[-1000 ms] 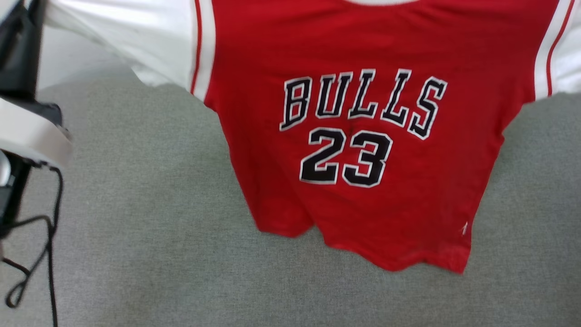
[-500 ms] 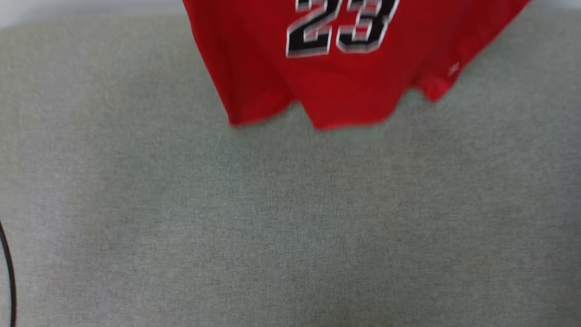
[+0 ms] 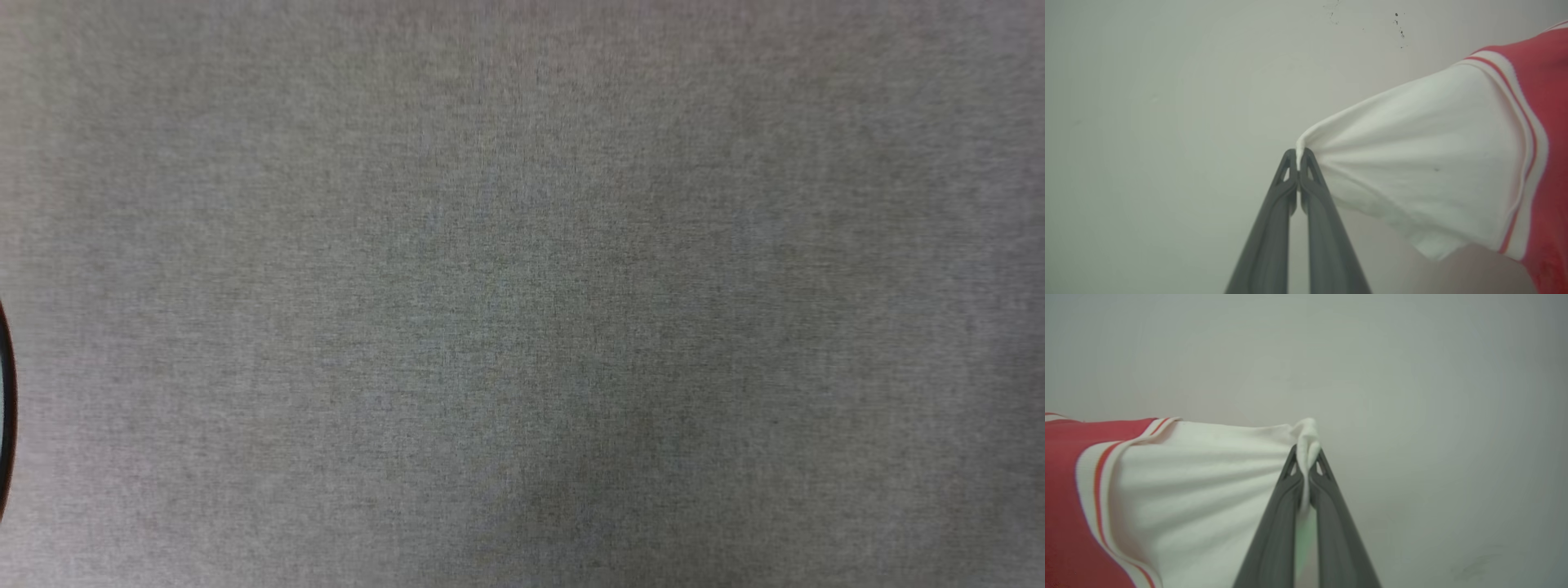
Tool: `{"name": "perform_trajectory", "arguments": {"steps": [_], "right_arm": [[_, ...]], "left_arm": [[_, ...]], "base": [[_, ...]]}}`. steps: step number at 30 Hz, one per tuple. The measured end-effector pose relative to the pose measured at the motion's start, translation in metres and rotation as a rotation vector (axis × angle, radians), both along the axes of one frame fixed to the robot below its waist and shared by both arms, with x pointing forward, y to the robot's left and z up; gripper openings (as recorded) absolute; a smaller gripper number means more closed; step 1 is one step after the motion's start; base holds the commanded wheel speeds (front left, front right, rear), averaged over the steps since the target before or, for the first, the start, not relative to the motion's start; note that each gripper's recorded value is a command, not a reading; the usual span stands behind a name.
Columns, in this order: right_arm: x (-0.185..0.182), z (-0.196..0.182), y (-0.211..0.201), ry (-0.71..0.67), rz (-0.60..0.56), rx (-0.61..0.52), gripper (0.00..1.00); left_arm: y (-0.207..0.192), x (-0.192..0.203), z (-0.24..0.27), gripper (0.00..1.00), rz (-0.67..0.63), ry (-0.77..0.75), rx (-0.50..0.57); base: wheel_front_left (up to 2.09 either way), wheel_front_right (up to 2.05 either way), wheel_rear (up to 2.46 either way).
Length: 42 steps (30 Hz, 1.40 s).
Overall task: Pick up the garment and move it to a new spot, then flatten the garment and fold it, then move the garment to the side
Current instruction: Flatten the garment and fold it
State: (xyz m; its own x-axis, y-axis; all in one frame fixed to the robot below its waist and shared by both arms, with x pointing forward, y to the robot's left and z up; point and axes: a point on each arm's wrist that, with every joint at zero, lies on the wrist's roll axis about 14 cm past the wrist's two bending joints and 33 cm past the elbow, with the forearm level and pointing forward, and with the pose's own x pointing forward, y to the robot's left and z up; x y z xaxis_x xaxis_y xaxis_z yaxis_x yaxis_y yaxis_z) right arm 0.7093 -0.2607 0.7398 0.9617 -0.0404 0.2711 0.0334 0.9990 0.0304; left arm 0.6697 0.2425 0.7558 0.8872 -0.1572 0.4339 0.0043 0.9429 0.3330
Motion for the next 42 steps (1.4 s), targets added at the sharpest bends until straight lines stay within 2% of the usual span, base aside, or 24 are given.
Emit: {"name": "perform_trajectory", "arguments": {"steps": [6, 10, 13, 19, 25, 30, 42], "right_arm": [[0.032, -0.026, 0.001, -0.025, -0.003, 0.069, 0.0], [0.044, -0.053, 0.013, 0.014, 0.02, 0.095, 0.0], [0.043, -0.069, 0.011, 0.029, 0.022, 0.132, 0.0], [0.032, -0.13, 0.011, 0.156, 0.022, 0.166, 0.0], [-0.001, -0.175, 0.006, 0.262, 0.02, 0.228, 0.0], [-0.042, -0.208, 0.008, 0.353, 0.028, 0.288, 0.0], [-0.163, -0.257, 0.004, 0.513, 0.049, 0.364, 0.0]], "left_arm": [[-0.002, 0.034, -0.024, 0.0, -0.002, -0.021, -0.011], [-0.003, 0.041, -0.044, 0.0, -0.009, -0.003, -0.016], [-0.007, 0.041, -0.07, 0.0, -0.028, 0.048, -0.028], [-0.01, 0.026, -0.131, 0.0, -0.046, 0.172, -0.083], [-0.019, -0.01, -0.193, 0.0, -0.065, 0.327, -0.137], [-0.02, -0.057, -0.241, 0.0, -0.051, 0.465, -0.181], [-0.032, -0.171, -0.288, 0.0, -0.062, 0.634, -0.284]], "base": [[0.0, 0.0, 0.0], [0.0, 0.0, 0.0], [0.0, 0.0, 0.0], [0.0, 0.0, 0.0], [0.0, 0.0, 0.0], [0.0, 0.0, 0.0], [0.0, 0.0, 0.0]]}}
